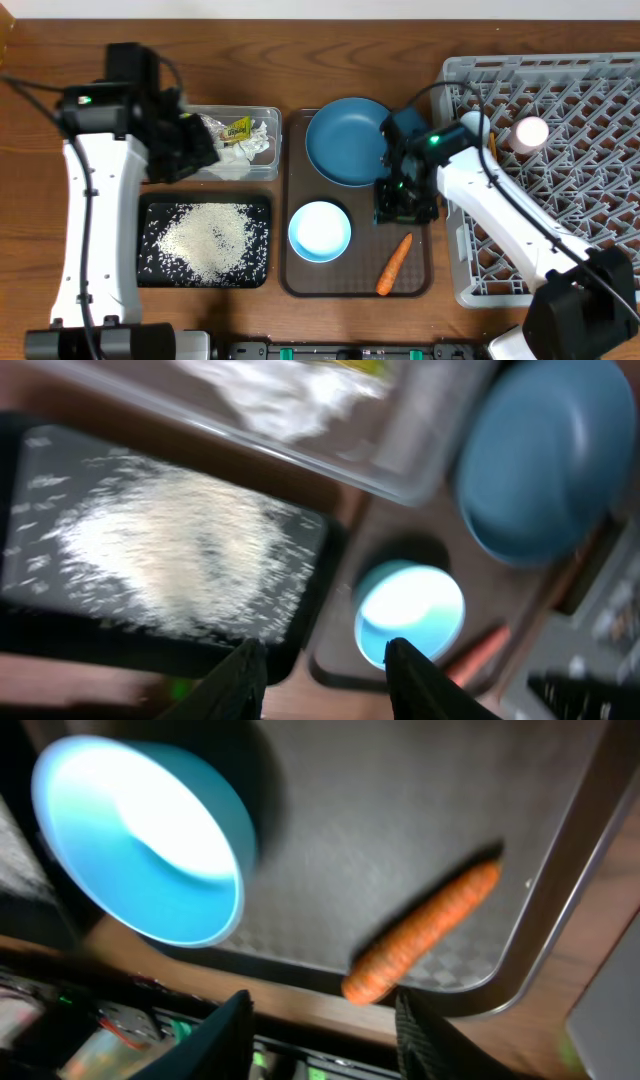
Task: Sort waste into correct bins and load items into the dishwasher rack
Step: 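Release the chopsticks and raise the right gripper from the rack, then reach the left gripper to the carrot and grasp it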
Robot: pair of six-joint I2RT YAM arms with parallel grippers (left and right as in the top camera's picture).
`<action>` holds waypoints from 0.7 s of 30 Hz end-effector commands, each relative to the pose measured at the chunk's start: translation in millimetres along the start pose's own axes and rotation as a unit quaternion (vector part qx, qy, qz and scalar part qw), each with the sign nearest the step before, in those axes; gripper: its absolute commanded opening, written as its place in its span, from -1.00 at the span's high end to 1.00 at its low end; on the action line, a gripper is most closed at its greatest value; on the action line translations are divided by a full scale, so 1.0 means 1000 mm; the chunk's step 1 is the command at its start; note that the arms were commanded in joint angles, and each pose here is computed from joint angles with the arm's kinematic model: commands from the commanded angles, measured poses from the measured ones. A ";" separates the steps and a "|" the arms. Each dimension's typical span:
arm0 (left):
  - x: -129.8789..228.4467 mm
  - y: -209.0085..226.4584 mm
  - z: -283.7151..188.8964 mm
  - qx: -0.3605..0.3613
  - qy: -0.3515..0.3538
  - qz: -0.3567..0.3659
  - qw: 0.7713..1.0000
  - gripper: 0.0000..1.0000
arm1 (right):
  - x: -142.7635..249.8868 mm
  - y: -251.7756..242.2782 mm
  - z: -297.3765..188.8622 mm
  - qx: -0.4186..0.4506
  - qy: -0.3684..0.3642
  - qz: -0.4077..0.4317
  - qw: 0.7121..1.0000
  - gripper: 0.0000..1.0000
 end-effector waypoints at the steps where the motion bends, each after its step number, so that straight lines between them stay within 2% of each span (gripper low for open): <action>1: 0.024 -0.029 0.010 0.023 0.037 0.086 0.995 0.16 | -0.020 -0.004 -0.043 -0.011 -0.066 -0.005 0.998 -0.05; 6: 0.064 -0.065 0.021 0.005 0.051 0.155 0.987 0.16 | -0.032 -0.030 -0.117 0.009 -0.142 -0.010 0.990 -0.31; 7: 0.072 -0.071 0.023 0.000 0.049 0.162 0.986 0.15 | -0.032 -0.040 -0.132 0.023 -0.156 -0.001 0.987 -0.41; 9: 0.088 -0.082 0.026 -0.011 0.045 0.179 0.983 0.14 | -0.029 -0.061 -0.155 0.054 -0.178 0.027 0.982 -0.79; 11: 0.104 -0.092 0.029 -0.019 0.041 0.200 0.979 0.13 | -0.026 -0.083 -0.171 0.078 -0.195 0.063 0.976 -0.98; 19: 0.164 -0.122 0.053 -0.036 0.013 0.258 0.965 0.11 | -0.013 -0.149 -0.193 0.090 -0.219 0.169 0.957 -0.99; 21: 0.179 -0.126 0.066 -0.028 0.016 0.265 0.964 0.03 | -0.010 -0.158 -0.195 0.092 -0.222 0.183 0.953 -0.99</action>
Point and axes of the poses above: each gripper's point midway between its finger pads, its own z axis out along the fingers, its own y axis along the line the jaws close on, x = y × z, the point moved 9 cm from there along -z, back along the fingers, and after that the axes turned 12 degrees about -z, right-handed, at the moved point
